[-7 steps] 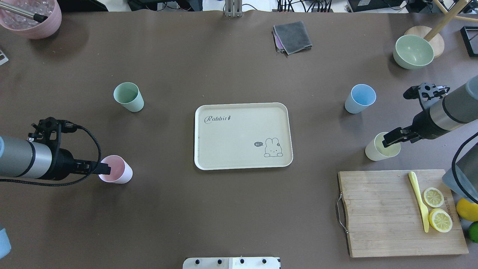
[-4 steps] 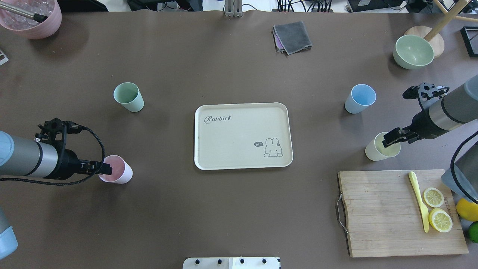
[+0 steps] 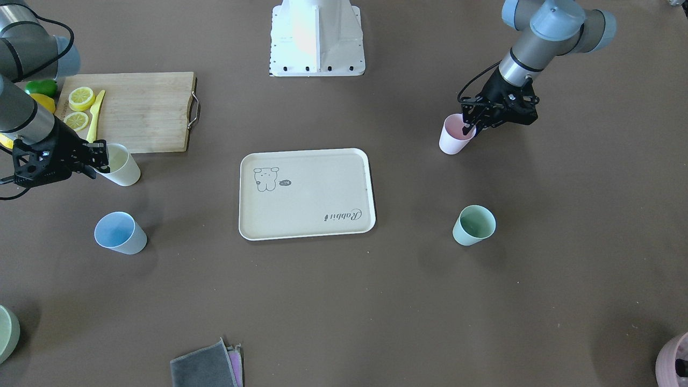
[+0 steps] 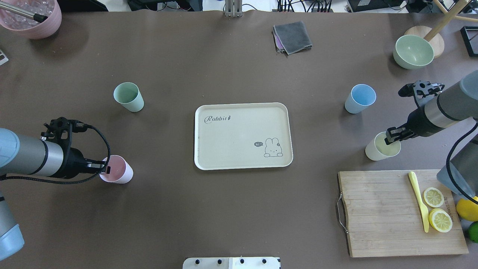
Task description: Place all cups on tray
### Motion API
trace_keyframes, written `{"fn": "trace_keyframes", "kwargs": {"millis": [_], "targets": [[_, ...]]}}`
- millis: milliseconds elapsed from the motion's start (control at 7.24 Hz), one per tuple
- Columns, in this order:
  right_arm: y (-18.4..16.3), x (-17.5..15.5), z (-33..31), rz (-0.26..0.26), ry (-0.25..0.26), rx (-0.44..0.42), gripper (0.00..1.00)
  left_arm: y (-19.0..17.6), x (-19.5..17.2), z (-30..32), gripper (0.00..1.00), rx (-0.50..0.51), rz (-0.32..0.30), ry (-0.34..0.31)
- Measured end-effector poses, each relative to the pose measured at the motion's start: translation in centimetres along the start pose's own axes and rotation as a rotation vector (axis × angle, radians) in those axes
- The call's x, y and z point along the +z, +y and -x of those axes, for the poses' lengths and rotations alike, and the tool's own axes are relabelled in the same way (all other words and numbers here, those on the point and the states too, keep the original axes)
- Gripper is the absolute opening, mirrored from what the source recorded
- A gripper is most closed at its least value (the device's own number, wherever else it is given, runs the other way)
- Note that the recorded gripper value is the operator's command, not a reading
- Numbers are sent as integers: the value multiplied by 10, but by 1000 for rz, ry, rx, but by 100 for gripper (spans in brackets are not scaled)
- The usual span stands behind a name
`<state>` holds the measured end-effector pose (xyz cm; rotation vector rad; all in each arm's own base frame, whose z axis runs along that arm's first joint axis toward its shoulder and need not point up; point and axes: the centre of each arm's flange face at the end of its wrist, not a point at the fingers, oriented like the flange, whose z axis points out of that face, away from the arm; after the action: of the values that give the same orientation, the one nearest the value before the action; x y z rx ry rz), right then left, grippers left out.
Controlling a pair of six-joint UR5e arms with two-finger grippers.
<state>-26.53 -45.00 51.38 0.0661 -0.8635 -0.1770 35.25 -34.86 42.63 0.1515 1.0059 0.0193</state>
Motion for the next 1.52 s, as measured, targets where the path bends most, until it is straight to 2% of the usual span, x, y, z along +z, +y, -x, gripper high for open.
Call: {"fn": "trace_keyframes", "kwargs": {"millis": [276, 552, 829, 967, 1243, 1519], "targets": [[-6, -5, 7, -7, -15, -5, 0, -5, -5, -24, 0, -68, -4, 44], [-27, -36, 16, -19, -93, 6, 0, -15, -19, -42, 0, -94, 19, 95], [-47, -66, 26, -36, -154, 9, 0, -46, -28, -93, 0, -108, 20, 111], [-63, -76, 42, -37, -158, 13, 0, -64, -32, -134, 0, -122, 23, 98], [-99, -93, 92, -28, -132, 25, 0, -92, -29, -192, 0, -141, 12, 67], [-114, -93, 141, -24, -128, 60, 0, -111, -3, -228, 0, -141, -20, 32]]}}
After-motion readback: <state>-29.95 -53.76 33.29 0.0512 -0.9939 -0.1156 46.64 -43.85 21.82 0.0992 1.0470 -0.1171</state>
